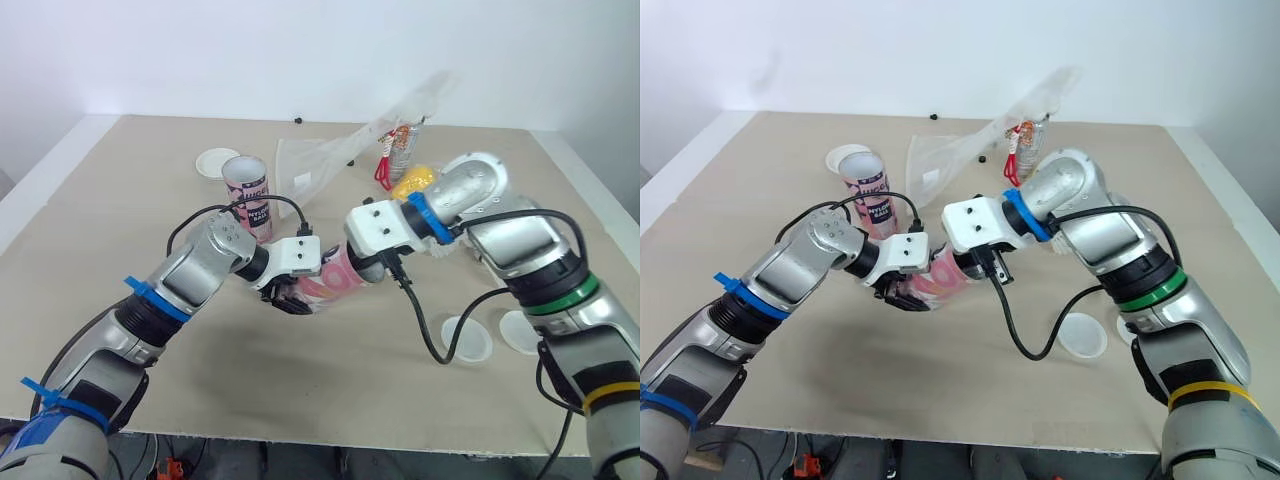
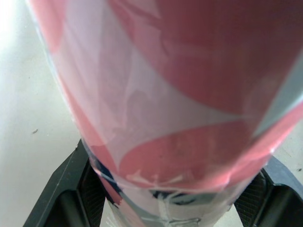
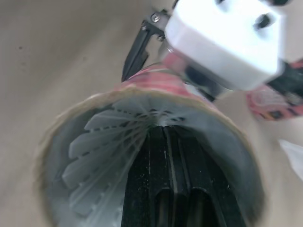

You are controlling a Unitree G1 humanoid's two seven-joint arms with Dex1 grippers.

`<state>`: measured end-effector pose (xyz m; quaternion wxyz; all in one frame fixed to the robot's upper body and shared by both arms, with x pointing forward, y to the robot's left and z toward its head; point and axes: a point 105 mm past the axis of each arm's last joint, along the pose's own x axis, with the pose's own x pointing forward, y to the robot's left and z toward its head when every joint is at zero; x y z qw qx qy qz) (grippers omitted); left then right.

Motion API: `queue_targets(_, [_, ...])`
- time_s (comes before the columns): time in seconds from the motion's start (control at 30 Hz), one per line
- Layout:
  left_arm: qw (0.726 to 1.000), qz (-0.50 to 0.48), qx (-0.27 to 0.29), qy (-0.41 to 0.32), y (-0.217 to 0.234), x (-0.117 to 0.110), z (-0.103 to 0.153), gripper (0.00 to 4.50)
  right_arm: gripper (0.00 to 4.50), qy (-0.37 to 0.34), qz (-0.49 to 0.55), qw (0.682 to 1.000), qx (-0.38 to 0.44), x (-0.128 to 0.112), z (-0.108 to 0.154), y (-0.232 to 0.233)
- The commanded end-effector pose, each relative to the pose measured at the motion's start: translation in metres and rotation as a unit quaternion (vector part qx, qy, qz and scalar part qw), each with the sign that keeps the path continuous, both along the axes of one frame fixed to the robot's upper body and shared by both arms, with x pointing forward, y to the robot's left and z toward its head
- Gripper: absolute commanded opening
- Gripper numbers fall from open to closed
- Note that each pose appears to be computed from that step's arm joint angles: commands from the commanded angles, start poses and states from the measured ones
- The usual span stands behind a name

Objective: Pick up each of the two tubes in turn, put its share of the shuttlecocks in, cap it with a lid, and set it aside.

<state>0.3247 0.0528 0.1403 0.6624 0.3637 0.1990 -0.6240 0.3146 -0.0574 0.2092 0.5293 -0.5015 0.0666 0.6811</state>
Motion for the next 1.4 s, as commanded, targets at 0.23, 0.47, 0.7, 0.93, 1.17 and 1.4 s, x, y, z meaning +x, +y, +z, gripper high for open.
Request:
queue_targets(0.23, [1.0, 0.012, 0.009, 0.005, 0.003, 0.0, -0.007, 3.1, 0.09, 0.007, 0.039, 0.998, -0.043, 0.001, -0.016, 0.017])
queue_targets(0.47, [1.0, 0.026, 0.006, 0.008, 0.008, 0.002, -0.009, 3.1, 0.09, 0.011, 0.033, 0.999, 0.001, 0.001, 0.01, 0.013])
queue_targets(0.7, [1.0, 0.029, 0.008, 0.007, 0.013, 0.005, -0.013, 3.1, 0.09, 0.013, -0.004, 0.997, 0.07, -0.008, 0.051, -0.015])
queue_targets(0.93, [0.999, 0.02, -0.042, 0.012, 0.003, 0.007, -0.009, 3.1, 0.09, 0.031, -0.083, 0.98, 0.176, -0.015, 0.077, -0.048])
queue_targets(1.17, [0.975, 0.023, -0.217, 0.05, -0.024, -0.001, -0.009, 3.1, 0.09, 0.063, -0.22, 0.934, 0.276, -0.026, 0.07, -0.102])
queue_targets(1.4, [0.935, 0.023, -0.351, 0.047, -0.036, -0.01, -0.012, 3.1, 0.09, 0.087, -0.309, 0.898, 0.3, -0.043, 0.041, -0.127])
